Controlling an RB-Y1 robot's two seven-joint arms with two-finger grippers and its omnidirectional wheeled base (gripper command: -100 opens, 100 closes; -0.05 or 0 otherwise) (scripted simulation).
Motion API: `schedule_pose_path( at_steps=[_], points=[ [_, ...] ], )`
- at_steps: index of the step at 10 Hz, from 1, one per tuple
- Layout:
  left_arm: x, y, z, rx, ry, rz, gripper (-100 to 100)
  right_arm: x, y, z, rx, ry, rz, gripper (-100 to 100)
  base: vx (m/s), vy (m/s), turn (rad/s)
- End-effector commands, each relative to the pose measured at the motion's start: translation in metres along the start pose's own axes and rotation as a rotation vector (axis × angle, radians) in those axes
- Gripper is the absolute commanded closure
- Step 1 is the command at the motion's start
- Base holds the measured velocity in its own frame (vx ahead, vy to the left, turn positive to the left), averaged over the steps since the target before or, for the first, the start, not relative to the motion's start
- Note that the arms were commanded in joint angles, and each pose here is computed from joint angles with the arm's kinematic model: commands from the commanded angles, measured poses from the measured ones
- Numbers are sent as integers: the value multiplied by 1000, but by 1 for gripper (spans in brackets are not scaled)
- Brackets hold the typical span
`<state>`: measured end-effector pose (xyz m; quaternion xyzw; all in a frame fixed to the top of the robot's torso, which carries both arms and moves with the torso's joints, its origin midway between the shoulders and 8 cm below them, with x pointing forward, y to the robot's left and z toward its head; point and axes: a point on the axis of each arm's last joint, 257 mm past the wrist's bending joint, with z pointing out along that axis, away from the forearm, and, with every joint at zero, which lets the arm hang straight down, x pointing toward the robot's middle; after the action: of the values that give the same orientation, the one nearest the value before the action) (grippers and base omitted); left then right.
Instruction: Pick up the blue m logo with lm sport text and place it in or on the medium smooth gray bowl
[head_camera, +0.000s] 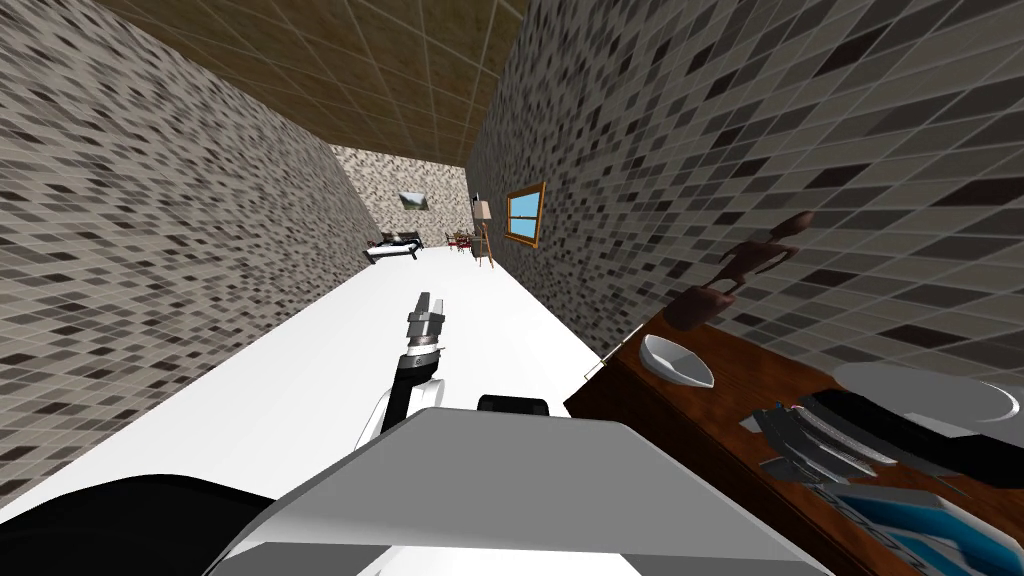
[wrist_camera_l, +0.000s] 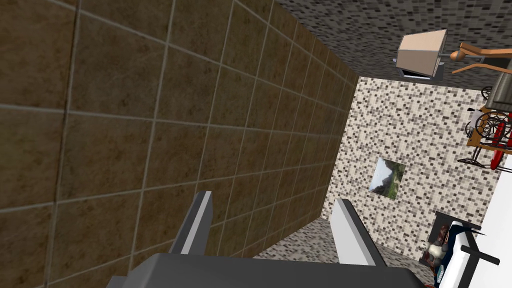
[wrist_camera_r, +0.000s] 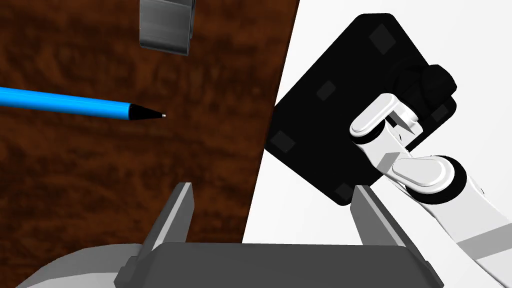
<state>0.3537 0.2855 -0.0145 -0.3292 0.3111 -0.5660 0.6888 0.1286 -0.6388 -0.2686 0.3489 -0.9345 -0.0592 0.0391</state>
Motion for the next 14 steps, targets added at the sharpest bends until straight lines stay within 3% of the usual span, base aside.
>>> schedule_pose_path(
  at_steps=[1, 2, 3, 4, 6, 7, 8, 9, 10, 11, 12, 14],
  points=[
    [0, 0, 0, 0, 0, 0, 0, 25, -9, -22, 34, 57, 28, -100, -32, -45, 72],
    [0, 0, 0, 0, 0, 0, 0, 25, -9, -23, 36, 59, 28, -100, -28, -37, 56],
    [0, 0, 0, 0, 0, 0, 0, 42, -17, -38, 61, 100, 49, -100, -34, -34, 82],
    [0, 0, 0, 0, 0, 0, 0, 42, -17, -38, 61, 100, 49, -100, -29, -28, 48],
    [0, 0, 0, 0, 0, 0, 0, 66, -25, -61, 96, 163, 83, -100, -46, -37, 64],
    [0, 0, 0, 0, 0, 0, 0, 61, -23, -55, 87, 145, 72, -100, -25, -20, 13],
    [0, 0, 0, 0, 0, 0, 0, 62, -23, -56, 89, 148, 74, 0, 0, 0, 0],
    [0, 0, 0, 0, 0, 0, 0, 69, -22, -43, 90, 150, 79, -100, 1, 9, 62],
    [0, 0, 0, 0, 0, 0, 0, 72, -22, -36, 91, 151, 81, -100, 6, 17, 48],
    [0, 0, 0, 0, 0, 0, 0, 71, -22, -41, 88, 151, 81, -100, 3, 7, 2],
    [0, 0, 0, 0, 0, 0, 0, 72, -22, -40, 89, 151, 80, 100, 0, 0, 0],
    [0, 0, 0, 0, 0, 0, 0, 72, -22, -40, 89, 151, 80, 100, 0, 0, 0]
  ],
)
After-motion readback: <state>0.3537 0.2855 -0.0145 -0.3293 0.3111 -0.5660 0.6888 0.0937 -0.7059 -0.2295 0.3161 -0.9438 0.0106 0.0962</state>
